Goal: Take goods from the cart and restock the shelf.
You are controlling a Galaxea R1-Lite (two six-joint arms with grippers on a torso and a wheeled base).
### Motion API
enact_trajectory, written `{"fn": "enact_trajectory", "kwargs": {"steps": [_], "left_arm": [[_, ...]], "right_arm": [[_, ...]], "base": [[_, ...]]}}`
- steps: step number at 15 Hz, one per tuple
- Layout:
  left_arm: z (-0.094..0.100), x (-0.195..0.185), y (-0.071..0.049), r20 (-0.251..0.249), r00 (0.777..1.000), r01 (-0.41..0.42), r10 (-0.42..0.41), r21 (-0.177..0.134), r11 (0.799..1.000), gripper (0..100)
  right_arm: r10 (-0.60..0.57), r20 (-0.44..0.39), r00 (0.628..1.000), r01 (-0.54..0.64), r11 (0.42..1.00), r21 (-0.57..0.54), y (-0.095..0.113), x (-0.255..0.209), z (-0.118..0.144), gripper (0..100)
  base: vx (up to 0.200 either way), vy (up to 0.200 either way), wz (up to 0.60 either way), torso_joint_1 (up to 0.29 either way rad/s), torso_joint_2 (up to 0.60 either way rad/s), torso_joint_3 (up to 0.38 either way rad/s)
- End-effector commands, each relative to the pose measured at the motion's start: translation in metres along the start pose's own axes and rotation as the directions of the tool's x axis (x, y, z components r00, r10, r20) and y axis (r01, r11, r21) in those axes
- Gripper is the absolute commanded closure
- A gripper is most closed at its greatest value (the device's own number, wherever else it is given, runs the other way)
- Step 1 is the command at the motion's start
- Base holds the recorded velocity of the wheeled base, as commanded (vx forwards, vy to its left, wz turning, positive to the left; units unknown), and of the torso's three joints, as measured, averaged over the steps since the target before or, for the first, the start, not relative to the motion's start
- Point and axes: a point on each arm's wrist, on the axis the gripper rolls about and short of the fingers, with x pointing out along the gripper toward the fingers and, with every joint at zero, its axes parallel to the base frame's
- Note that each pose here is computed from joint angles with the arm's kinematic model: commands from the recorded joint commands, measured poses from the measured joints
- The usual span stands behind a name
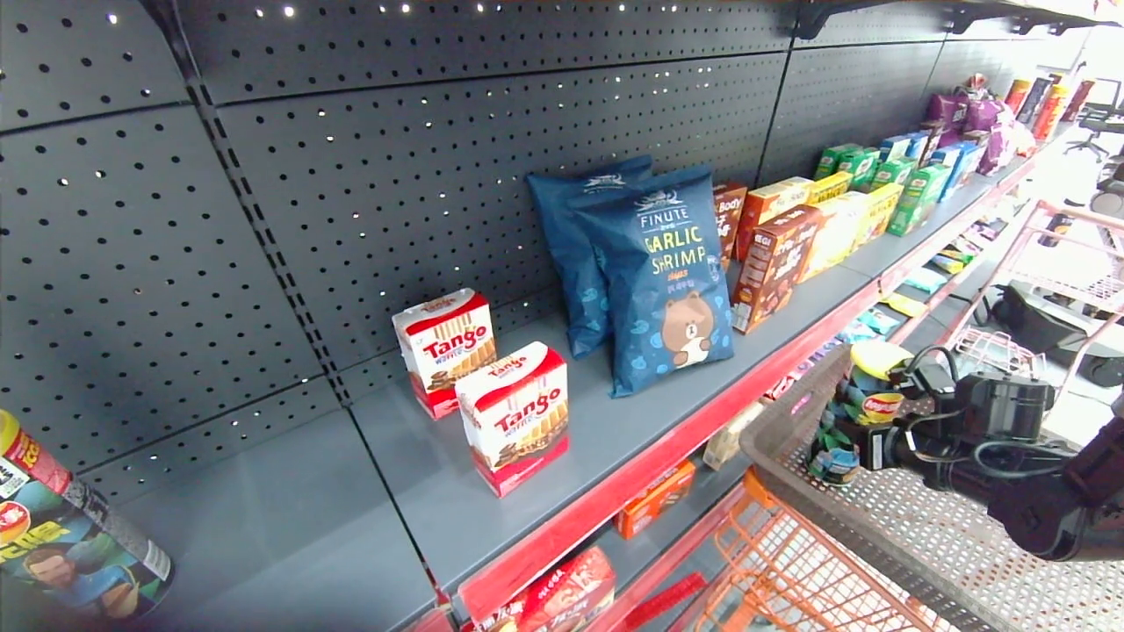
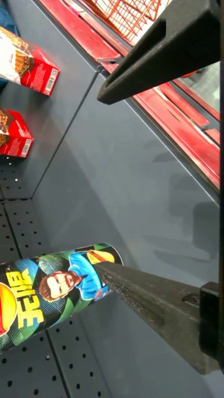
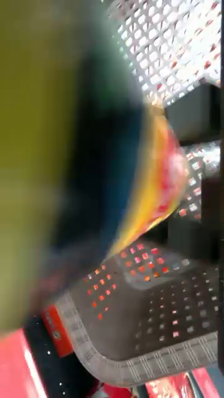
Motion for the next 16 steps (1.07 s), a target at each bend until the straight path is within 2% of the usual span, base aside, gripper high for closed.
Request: {"fn": "enact_trajectory", "kwargs": {"steps": [1, 2, 4, 6, 9, 10, 11, 13, 14, 16], "left_arm": [[0.000, 0.000, 0.000, 0.001, 1.000, 0.000, 0.000, 0.000, 1.000, 0], [0.000, 0.000, 0.000, 0.001, 1.000, 0.000, 0.000, 0.000, 1.000, 0], [0.000, 0.000, 0.000, 0.001, 1.000, 0.000, 0.000, 0.000, 1.000, 0], [0.000, 0.000, 0.000, 0.001, 1.000, 0.000, 0.000, 0.000, 1.000, 0], [0.000, 0.000, 0.000, 0.002, 1.000, 0.000, 0.000, 0.000, 1.000, 0], [0.000, 0.000, 0.000, 0.001, 1.000, 0.000, 0.000, 0.000, 1.000, 0], [0.000, 0.000, 0.000, 0.001, 1.000, 0.000, 0.000, 0.000, 1.000, 0], [0.000, 0.000, 0.000, 0.001, 1.000, 0.000, 0.000, 0.000, 1.000, 0], [0.000, 0.000, 0.000, 0.001, 1.000, 0.000, 0.000, 0.000, 1.000, 0], [0.000, 0.000, 0.000, 0.001, 1.000, 0.000, 0.000, 0.000, 1.000, 0]], "right_arm": [[-0.013, 0.104, 0.994, 0.015, 1.000, -0.019, 0.002, -0.040, 0.048, 100], [-0.009, 0.128, 0.992, 0.011, 1.000, -0.012, 0.008, -0.076, 0.071, 100], [0.031, 0.126, 0.992, -0.034, 0.999, 0.022, 0.028, -0.145, 0.091, 100], [0.009, 0.153, 0.988, -0.016, 0.999, 0.045, 0.037, -0.208, 0.090, 100], [-0.188, 0.167, 0.968, 0.180, 0.982, 0.064, 0.039, -0.257, 0.060, 100], [-0.189, 0.175, 0.966, 0.183, 0.982, 0.051, 0.041, -0.265, 0.053, 100], [-0.197, 0.181, 0.963, 0.198, 0.980, 0.012, 0.048, -0.286, 0.027, 100], [-0.212, 0.198, 0.957, 0.226, 0.973, -0.053, 0.053, -0.304, 0.007, 100], [-0.203, 0.196, 0.959, 0.218, 0.974, -0.058, 0.055, -0.309, 0.001, 100], [-0.193, 0.196, 0.962, 0.209, 0.976, -0.066, 0.058, -0.318, -0.006, 100]], "base": [[0.000, 0.000, 0.00, 0.000, 0.00, 0.000], [0.000, 0.000, 0.00, 0.000, 0.00, 0.000], [0.000, 0.000, 0.00, 0.000, 0.00, 0.000], [0.000, 0.000, 0.00, 0.000, 0.00, 0.000], [0.000, 0.000, 0.00, 0.000, 0.00, 0.000], [0.000, 0.000, 0.00, 0.000, 0.00, 0.000], [0.000, 0.000, 0.00, 0.000, 0.00, 0.000], [0.000, 0.000, 0.00, 0.000, 0.00, 0.000], [0.000, 0.000, 0.00, 0.000, 0.00, 0.000], [0.000, 0.000, 0.60, 0.000, 0.00, 0.000]]}}
